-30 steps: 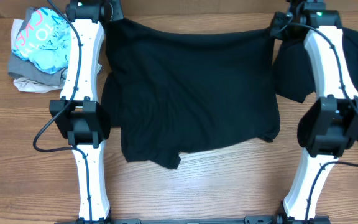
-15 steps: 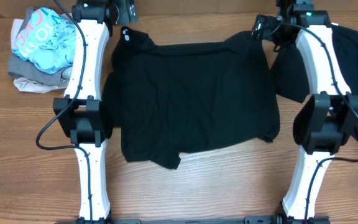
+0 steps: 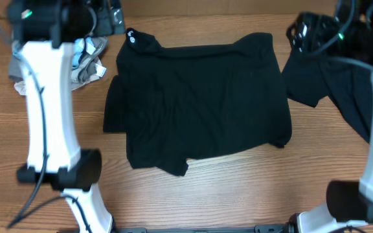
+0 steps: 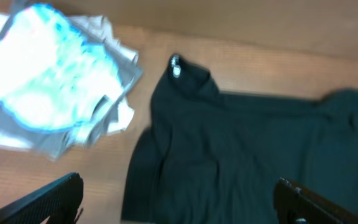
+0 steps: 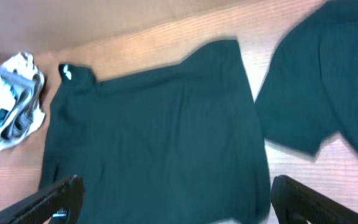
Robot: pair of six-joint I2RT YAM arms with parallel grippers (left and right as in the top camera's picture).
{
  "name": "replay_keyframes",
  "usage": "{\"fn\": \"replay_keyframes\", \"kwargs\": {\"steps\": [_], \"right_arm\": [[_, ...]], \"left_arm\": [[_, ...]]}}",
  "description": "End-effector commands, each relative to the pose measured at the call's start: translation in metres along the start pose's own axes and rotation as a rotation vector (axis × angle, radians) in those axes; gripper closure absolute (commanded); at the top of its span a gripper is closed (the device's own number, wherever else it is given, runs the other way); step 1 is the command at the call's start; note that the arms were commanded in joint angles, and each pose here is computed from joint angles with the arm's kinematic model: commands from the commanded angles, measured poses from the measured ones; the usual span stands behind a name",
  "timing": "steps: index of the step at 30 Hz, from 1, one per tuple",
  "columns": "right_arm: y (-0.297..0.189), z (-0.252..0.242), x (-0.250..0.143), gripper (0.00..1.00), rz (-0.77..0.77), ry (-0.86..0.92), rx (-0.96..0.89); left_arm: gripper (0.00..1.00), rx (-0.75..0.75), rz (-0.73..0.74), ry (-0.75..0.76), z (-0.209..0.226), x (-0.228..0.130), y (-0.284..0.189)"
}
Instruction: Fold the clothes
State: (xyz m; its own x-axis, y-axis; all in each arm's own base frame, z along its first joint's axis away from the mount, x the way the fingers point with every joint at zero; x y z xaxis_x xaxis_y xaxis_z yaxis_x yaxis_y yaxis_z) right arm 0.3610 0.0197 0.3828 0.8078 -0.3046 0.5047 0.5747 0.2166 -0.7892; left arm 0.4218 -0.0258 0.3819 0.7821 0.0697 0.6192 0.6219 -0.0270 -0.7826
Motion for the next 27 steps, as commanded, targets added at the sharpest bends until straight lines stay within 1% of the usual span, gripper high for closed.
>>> {"fn": "replay_keyframes", "kwargs": {"steps": [1, 3, 5, 8, 10, 13, 17, 18, 20, 23, 24, 25, 27], "right_arm": [[-0.005, -0.006, -0.013, 0.0, 0.044, 0.08, -0.035], [-0.012, -0.012, -0.02, 0.0, 0.053, 0.117, -0.078], [-0.019, -0.017, -0.026, 0.0, 0.053, 0.146, -0.12], [-0.03, -0.015, -0.029, 0.0, 0.028, 0.147, -0.11], [-0.044, -0.013, -0.033, 0.0, -0.005, 0.165, -0.098], [-0.064, -0.01, -0.044, 0.0, -0.039, 0.192, -0.082], [-0.081, -0.015, -0.076, 0.0, -0.042, 0.249, -0.08], [-0.08, -0.02, -0.092, 0.0, -0.019, 0.284, -0.091], [-0.072, -0.029, -0.114, 0.0, 0.037, 0.305, -0.118], [-0.054, -0.044, -0.136, 0.0, 0.108, 0.346, -0.184], [-0.028, -0.055, -0.152, 0.0, 0.187, 0.361, -0.216], [-0.014, -0.058, -0.157, 0.0, 0.216, 0.367, -0.214], [0.014, -0.062, -0.163, 0.0, 0.245, 0.369, -0.195]], "left_arm": [[0.0, -0.008, 0.055, 0.002, -0.002, -0.019, -0.019], [0.0, -0.005, 0.079, 0.004, -0.001, -0.026, -0.023], [0.0, -0.044, 0.086, 0.011, -0.006, -0.028, -0.024], [0.0, -0.104, 0.085, 0.02, -0.016, -0.029, -0.029], [0.0, -0.117, 0.085, 0.029, -0.021, -0.032, -0.034], [0.0, -0.086, 0.083, 0.05, -0.023, -0.04, -0.044], [0.0, 0.008, 0.089, -0.004, -0.011, -0.06, -0.064], [0.0, 0.017, 0.108, -0.024, -0.008, -0.071, -0.069], [0.0, 0.029, 0.16, -0.039, -0.005, -0.088, -0.067], [0.0, 0.057, 0.245, -0.051, -0.001, -0.11, -0.055], [0.0, 0.082, 0.347, -0.063, 0.002, -0.132, -0.035], [0.0, 0.101, 0.426, -0.065, 0.004, -0.149, -0.017], [0.0, 0.108, 0.538, -0.068, 0.004, -0.179, 0.013]]}}
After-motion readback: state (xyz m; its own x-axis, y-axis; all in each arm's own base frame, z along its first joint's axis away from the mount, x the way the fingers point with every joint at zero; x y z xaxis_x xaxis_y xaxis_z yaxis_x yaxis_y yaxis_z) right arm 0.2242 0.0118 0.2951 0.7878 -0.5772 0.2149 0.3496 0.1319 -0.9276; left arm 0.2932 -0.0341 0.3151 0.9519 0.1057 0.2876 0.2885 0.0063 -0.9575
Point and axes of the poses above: each gripper's point midway between its finger pads, its own y axis out along the fingers, its own z axis along the line the jaws close on, x = y × z, the point moved 3 cm from there along -y, back along the fingers, and after that the axes turned 6 degrees about y, right-handed, at the moved point
